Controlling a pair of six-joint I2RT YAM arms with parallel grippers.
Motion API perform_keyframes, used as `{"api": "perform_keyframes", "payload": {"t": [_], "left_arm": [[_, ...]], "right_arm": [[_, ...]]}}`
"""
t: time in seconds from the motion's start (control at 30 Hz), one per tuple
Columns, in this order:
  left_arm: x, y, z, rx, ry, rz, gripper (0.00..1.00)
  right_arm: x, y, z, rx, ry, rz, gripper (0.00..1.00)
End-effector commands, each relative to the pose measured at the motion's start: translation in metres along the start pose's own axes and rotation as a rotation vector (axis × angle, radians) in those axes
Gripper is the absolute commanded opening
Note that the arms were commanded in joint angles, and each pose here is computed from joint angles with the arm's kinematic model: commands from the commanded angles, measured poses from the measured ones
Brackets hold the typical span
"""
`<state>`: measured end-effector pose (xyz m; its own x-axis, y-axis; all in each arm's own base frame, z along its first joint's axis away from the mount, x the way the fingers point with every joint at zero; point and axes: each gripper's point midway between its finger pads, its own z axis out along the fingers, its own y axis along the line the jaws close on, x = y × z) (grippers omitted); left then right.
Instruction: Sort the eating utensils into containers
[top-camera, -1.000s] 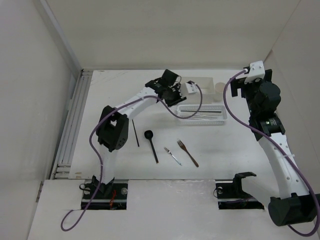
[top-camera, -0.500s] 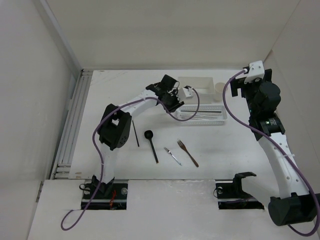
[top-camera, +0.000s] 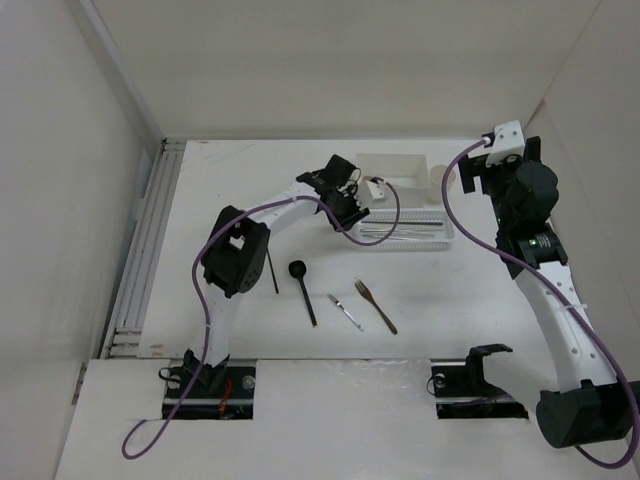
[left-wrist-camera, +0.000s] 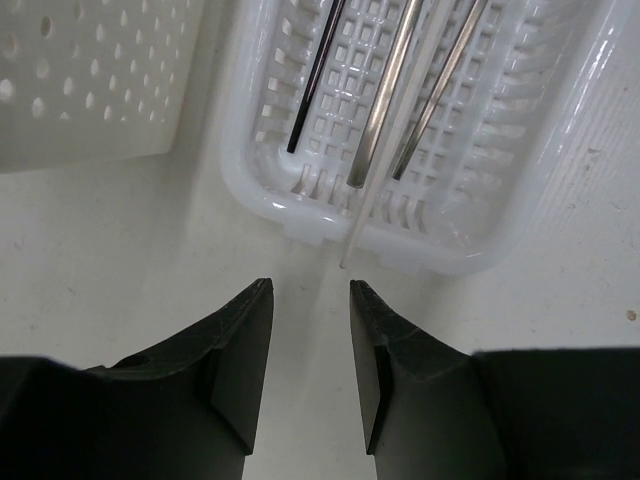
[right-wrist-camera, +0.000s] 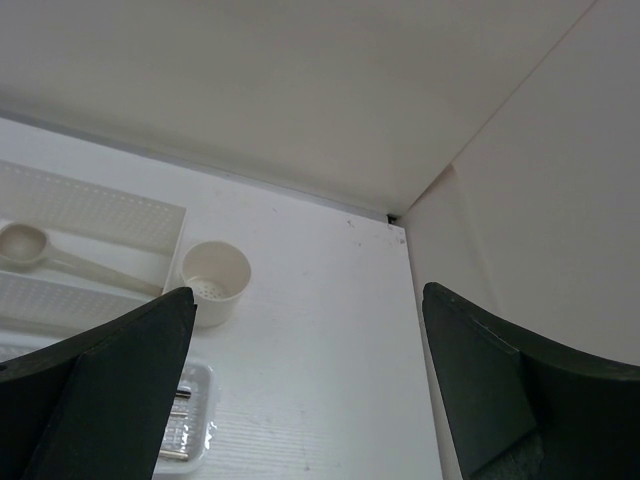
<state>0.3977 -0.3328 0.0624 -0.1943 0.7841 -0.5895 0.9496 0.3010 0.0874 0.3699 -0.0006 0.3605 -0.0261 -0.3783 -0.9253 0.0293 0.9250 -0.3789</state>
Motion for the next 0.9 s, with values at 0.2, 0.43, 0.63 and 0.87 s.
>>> {"api": "perform_keyframes", "payload": {"t": [0.2,0.43,0.63,0.87], "left_arm": [[-0.017,0.006,0.003,-0.01,-0.04,0.0,0.34],[-0.018,0.018,0.0,-0.076,-0.033,0.018,0.34],[-0.023,0.014,0.002,-0.085,-0.033,0.044,0.35],[-0.034,0.012,-0.008,-0.101,-0.053,0.069,0.35]], "right_arm": [[-0.012,-0.011,-0.001,0.045,-0.059,-0.017,1.0],[-0.012,-0.011,-0.001,0.045,-0.059,-0.017,1.0],[-0.012,-0.011,-0.001,0.045,-0.059,-0.017,1.0],[-0.015,-0.012,-0.004,0.048,-0.068,-0.016,1.0]]}}
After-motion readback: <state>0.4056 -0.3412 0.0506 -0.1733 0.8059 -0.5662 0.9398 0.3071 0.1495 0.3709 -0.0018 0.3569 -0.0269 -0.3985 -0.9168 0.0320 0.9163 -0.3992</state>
